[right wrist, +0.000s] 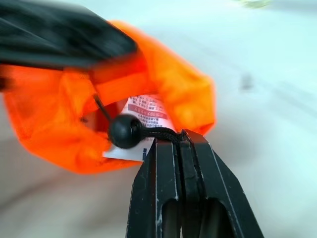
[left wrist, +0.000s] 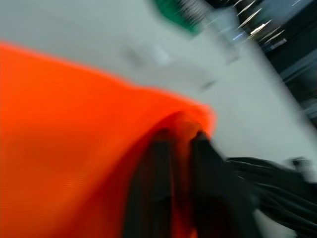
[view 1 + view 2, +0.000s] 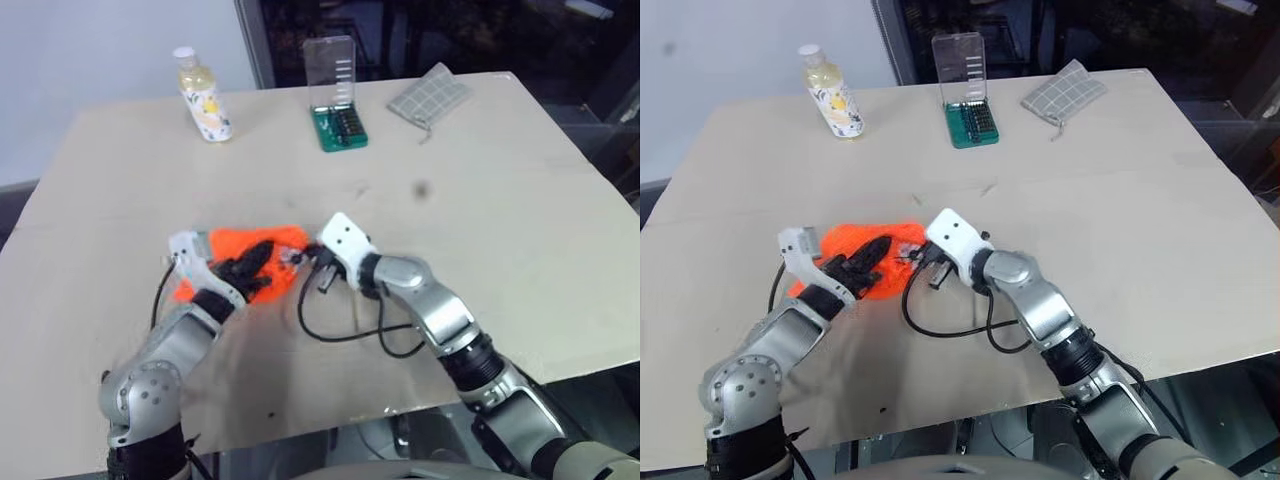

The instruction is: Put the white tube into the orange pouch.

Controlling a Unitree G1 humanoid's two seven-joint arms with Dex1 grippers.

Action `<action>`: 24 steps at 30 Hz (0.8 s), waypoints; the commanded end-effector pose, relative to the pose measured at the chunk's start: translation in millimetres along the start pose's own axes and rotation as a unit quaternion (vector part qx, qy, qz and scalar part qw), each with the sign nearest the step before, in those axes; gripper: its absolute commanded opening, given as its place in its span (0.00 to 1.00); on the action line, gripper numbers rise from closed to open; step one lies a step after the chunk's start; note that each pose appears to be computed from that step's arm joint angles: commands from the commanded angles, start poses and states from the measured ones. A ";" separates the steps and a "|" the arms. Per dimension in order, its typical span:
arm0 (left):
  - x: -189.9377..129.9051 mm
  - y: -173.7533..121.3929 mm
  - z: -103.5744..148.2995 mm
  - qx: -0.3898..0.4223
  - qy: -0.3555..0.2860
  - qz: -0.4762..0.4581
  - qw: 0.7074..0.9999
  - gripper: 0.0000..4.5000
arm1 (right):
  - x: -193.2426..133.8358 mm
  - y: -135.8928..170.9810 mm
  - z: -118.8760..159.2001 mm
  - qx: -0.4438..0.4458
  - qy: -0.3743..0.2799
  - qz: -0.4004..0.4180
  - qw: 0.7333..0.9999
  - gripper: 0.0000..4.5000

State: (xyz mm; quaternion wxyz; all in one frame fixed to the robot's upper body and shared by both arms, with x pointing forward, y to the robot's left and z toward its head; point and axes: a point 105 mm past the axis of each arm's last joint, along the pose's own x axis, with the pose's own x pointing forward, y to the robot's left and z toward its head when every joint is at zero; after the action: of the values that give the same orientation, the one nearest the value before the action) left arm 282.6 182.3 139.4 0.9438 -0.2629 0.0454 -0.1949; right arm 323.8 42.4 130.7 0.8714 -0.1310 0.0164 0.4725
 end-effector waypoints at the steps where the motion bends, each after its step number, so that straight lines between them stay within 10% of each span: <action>1: -8.9 -20.6 3.0 0.146 0.024 -0.056 0.987 0.58 | -7.6 -9.5 30.9 -0.031 -0.061 -0.025 0.997 0.00; 4: -16.3 -30.8 1.5 0.215 0.037 -0.106 0.970 0.92 | -8.9 -13.5 36.9 -0.045 -0.075 -0.031 0.996 0.00; 23: 37.1 -47.6 9.0 0.501 -0.085 -0.083 0.857 0.92 | -15.6 -13.8 70.6 -0.036 -0.166 -0.039 0.985 0.00; 24: 37.4 -47.4 5.1 0.503 -0.082 -0.085 0.857 0.80 | -16.3 -14.0 71.4 -0.035 -0.168 -0.040 0.984 0.00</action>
State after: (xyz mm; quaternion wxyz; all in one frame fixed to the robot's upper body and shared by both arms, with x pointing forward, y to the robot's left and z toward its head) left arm 305.1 138.2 165.1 0.9341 0.2176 -0.1392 -0.2464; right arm 327.9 39.2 183.2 0.8813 -0.0940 -0.1070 0.4506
